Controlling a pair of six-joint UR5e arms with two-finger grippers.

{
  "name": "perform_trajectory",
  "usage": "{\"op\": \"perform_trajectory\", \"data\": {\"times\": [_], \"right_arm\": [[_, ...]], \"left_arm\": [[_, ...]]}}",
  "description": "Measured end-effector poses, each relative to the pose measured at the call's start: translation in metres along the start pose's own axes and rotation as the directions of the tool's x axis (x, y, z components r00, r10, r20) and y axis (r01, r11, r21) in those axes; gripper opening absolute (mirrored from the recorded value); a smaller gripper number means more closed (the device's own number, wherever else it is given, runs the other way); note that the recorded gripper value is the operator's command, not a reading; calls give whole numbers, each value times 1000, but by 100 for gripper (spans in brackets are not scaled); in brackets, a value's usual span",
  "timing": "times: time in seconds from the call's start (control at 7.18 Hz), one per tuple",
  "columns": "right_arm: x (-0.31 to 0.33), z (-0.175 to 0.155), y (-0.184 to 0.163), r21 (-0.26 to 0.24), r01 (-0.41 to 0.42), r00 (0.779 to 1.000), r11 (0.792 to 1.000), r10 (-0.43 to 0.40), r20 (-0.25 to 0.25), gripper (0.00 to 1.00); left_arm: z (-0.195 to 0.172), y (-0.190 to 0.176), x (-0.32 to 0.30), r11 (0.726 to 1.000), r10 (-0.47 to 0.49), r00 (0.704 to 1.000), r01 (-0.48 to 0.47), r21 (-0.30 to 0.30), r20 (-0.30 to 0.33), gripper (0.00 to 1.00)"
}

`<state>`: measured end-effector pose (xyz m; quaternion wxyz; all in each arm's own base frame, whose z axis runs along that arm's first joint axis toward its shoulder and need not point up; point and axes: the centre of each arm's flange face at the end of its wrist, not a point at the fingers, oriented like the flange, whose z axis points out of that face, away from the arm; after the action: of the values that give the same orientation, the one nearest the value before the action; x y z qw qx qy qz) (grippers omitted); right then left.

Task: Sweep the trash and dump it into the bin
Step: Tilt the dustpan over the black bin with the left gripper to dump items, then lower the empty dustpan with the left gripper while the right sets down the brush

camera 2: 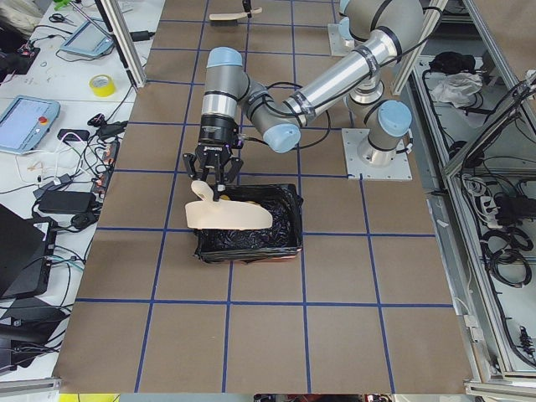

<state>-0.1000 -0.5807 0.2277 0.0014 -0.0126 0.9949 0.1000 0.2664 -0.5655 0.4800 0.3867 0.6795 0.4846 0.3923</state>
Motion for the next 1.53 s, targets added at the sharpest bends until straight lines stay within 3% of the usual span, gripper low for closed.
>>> {"op": "perform_trajectory", "data": {"times": [0.42, 0.56, 0.84, 1.11, 1.25, 1.39, 1.53], "right_arm": [[-1, 3, 0, -4, -3, 1000, 1000, 3, 6, 86], [-1, 5, 1, -9, -5, 1000, 1000, 5, 11, 87], [-2, 4, 1, -7, -8, 1000, 1000, 8, 18, 90], [-4, 4, 0, -1, -13, 999, 1000, 13, 36, 93], [-4, 0, -1, 7, -15, 999, 1000, 14, 35, 97], [-3, -9, -3, 21, -14, 1000, 1000, 14, 28, 99], [-2, -26, -6, 39, -12, 1000, 999, 11, 19, 99]], "left_arm": [[-31, -9, -28, 994, 99, 991, -94, -63, 89, 0], [-55, -10, -43, 997, 45, 982, -32, -73, 183, 0], [-108, -19, -74, 984, -157, 911, 177, -17, 381, 0], [-144, -42, -110, 948, -319, 784, 254, 194, 532, 0], [-154, -60, -126, 905, -407, 752, 256, 339, 519, 0], [-160, -80, -139, 832, -497, 754, 273, 483, 429, 0], [-162, -104, -150, 732, -558, 773, 287, 618, 301, 0]]}}
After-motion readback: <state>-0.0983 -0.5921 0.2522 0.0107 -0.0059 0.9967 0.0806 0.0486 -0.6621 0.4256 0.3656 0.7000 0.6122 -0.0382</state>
